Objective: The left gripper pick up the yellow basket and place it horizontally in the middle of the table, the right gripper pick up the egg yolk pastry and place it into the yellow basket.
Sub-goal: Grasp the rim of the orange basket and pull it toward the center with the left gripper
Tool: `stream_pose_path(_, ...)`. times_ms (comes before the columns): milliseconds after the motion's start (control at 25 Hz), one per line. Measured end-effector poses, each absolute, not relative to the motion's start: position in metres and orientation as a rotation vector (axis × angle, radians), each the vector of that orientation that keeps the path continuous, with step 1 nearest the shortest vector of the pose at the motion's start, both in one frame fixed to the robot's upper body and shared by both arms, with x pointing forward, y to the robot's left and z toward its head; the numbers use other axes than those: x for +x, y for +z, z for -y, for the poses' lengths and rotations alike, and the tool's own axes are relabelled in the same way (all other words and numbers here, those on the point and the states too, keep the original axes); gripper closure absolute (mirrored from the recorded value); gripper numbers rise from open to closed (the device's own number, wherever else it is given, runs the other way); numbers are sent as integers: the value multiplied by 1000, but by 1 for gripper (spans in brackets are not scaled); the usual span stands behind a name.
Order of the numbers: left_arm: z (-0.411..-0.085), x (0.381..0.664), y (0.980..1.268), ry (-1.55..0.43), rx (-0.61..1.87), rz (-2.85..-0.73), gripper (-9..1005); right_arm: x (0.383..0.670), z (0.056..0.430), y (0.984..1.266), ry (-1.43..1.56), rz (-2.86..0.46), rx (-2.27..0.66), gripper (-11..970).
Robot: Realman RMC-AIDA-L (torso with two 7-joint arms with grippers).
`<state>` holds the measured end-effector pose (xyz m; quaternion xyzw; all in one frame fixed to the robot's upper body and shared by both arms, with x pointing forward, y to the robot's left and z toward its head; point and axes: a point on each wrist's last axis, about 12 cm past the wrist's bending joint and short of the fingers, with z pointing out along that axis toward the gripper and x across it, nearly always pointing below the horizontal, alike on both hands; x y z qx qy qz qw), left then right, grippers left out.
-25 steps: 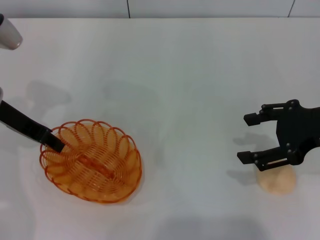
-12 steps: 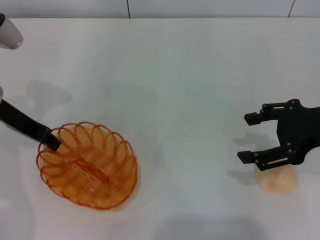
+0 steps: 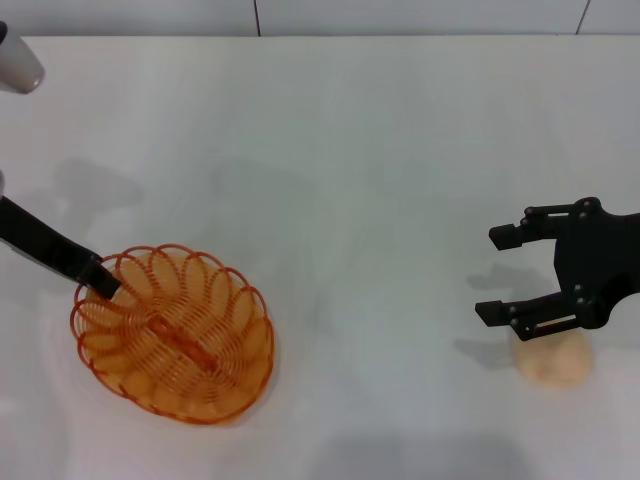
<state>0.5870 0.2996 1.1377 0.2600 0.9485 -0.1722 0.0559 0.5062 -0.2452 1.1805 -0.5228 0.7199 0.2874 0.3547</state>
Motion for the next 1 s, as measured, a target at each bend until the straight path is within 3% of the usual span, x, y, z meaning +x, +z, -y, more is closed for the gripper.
stream_pose_path(480,-296,590,1146,-624,755,-2812,906,506,246,1180,745,-1863,-1345,117)
stream_pose_path(1000,-290,597,1152,-740,510,-2803,914,510,244,1183,754,-1840,-1323,118)
